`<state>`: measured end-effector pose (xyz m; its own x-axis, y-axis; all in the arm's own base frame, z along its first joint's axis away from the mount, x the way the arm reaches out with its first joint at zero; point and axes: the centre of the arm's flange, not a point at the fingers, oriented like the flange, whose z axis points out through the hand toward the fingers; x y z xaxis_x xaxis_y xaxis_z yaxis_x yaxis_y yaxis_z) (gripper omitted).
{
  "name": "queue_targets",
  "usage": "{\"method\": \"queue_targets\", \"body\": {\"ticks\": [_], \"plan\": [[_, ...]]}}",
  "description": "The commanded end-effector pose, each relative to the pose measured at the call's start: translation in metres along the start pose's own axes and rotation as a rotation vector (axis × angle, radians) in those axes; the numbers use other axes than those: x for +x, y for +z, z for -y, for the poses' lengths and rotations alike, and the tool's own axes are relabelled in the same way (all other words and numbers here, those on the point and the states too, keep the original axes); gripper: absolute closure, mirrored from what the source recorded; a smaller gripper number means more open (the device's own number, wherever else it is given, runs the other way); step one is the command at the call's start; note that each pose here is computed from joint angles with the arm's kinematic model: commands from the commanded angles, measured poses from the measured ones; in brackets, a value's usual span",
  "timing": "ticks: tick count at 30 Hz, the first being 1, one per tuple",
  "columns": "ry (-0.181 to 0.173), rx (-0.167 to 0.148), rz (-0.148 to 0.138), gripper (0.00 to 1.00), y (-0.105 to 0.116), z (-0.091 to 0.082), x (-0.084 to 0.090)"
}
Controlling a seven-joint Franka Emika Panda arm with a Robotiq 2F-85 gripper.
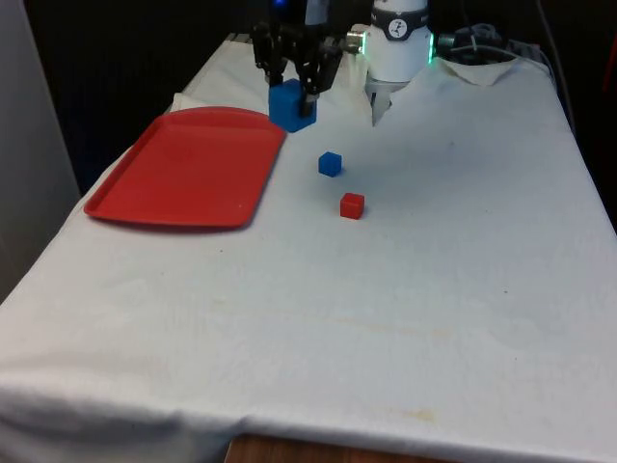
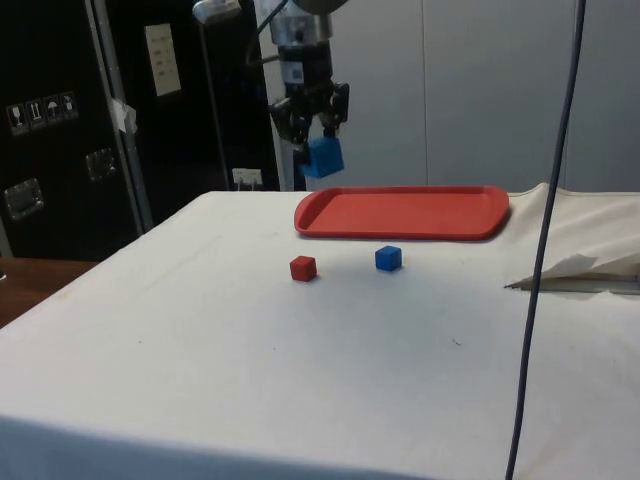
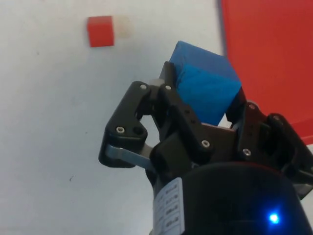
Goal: Pick up the largest block and place it onto the tray.
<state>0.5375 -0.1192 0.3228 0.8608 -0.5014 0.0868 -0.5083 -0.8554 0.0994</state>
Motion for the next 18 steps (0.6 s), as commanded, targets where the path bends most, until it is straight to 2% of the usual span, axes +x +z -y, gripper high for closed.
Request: {"method": "queue_targets", "body": {"ticks": [1,7,8,9,15,16,18], "plan": [[0.001,0.007,-0.003,0.97,0.002,-0.005,0.000],[0.002,-0.008,0.004,0.97,0.009,-0.030,0.006],[0.004,-0.020,0.009,0.97,0.009,-0.029,0.007],[0.003,-0.010,0.004,0.97,0.010,-0.033,0.007],[0.006,-0.024,0.010,0.97,0.020,-0.057,0.012],[0.007,-0.034,0.014,0.97,0.019,-0.054,0.012],[0.006,-0.027,0.012,0.97,0.023,-0.065,0.013]]}}
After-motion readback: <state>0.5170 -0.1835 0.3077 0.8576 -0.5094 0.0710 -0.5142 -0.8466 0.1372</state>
